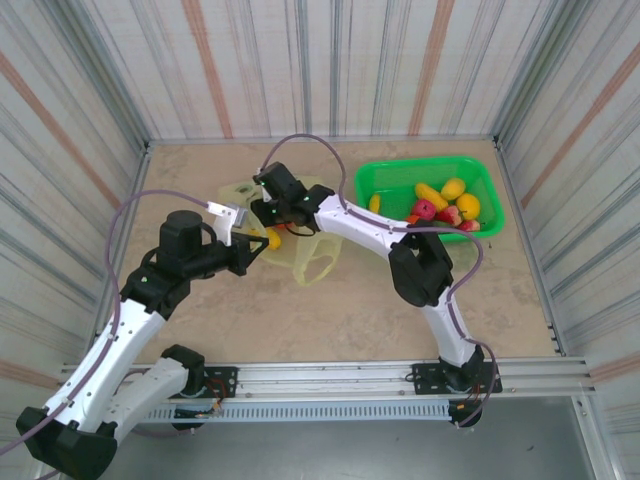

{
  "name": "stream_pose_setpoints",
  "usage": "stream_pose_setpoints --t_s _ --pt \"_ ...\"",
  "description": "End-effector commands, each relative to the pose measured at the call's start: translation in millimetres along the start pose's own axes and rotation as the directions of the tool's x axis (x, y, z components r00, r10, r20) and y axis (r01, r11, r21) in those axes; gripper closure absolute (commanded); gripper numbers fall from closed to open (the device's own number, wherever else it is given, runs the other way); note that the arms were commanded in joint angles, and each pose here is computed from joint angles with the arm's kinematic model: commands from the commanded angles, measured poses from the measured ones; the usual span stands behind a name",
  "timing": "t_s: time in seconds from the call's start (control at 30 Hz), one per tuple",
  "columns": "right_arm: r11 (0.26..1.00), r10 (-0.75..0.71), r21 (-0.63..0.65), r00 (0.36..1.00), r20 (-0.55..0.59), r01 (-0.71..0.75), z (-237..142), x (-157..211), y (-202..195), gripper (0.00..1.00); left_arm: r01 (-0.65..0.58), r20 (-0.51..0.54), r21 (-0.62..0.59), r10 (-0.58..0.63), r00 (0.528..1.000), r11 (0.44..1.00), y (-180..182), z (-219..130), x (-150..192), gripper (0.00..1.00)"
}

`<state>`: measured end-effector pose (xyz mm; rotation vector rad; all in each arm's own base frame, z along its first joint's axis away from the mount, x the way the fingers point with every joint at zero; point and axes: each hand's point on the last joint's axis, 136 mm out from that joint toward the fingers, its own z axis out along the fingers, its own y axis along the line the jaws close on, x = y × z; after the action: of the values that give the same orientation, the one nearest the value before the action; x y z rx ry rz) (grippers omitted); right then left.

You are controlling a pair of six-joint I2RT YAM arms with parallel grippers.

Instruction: Place the fake fruits into the plastic bag and tie a complex knot

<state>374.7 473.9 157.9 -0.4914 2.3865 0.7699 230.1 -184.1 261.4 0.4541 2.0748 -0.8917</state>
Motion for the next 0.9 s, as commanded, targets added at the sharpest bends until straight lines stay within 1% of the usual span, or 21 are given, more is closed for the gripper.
stream_pose_setpoints --t_s 0.0,0.1,0.2,0.37,0.5,0.63,0.77,0.87 --pt "0.999 0.004 0.041 1.000 0.017 -0.004 0.9 -2.9 -11.2 0.31 0.002 0.009 0.010 -0.002 1.000 1.000 -1.0 -1.4 -0.1 1.00" --pt "0.999 -0.003 0.040 1.000 -0.009 0.004 1.3 12.9 -19.2 0.36 0.004 0.008 0.006 -0.004 1.000 1.000 -0.1 -1.2 -0.2 1.00" --pt "1.000 -0.001 0.002 1.000 -0.006 0.001 -6.4 16.9 -18.0 0.43 0.008 0.005 -0.002 -0.008 1.000 1.000 2.1 -0.4 0.0 1.00" --pt "1.000 -0.019 -0.019 1.000 -0.011 0.019 -25.2 22.5 -16.4 0.49 0.017 0.007 -0.017 -0.017 1.000 1.000 6.3 -0.5 -0.6 1.00" --pt "0.991 -0.049 -0.123 0.998 -0.037 0.044 -38.7 35.9 -1.6 0.51 0.020 0.003 -0.021 -0.020 1.000 1.000 7.3 -0.1 -0.1 1.00" --pt "0.978 -0.073 -0.195 0.997 -0.003 0.071 -64.4 44.0 7.1 0.53 0.019 0.005 -0.026 -0.019 1.000 0.999 8.1 -0.8 -0.8 1.00" --pt "0.969 -0.102 -0.224 0.994 0.034 0.107 -99.4 44.6 6.7 0.54 0.021 0.005 -0.028 -0.021 1.000 0.999 8.8 -0.6 -0.8 1.00" --pt "0.968 -0.101 -0.224 0.993 0.053 0.110 -128.3 41.5 -4.1 0.54 0.024 0.003 -0.027 -0.023 1.000 0.999 8.9 -0.7 -0.5 1.00"
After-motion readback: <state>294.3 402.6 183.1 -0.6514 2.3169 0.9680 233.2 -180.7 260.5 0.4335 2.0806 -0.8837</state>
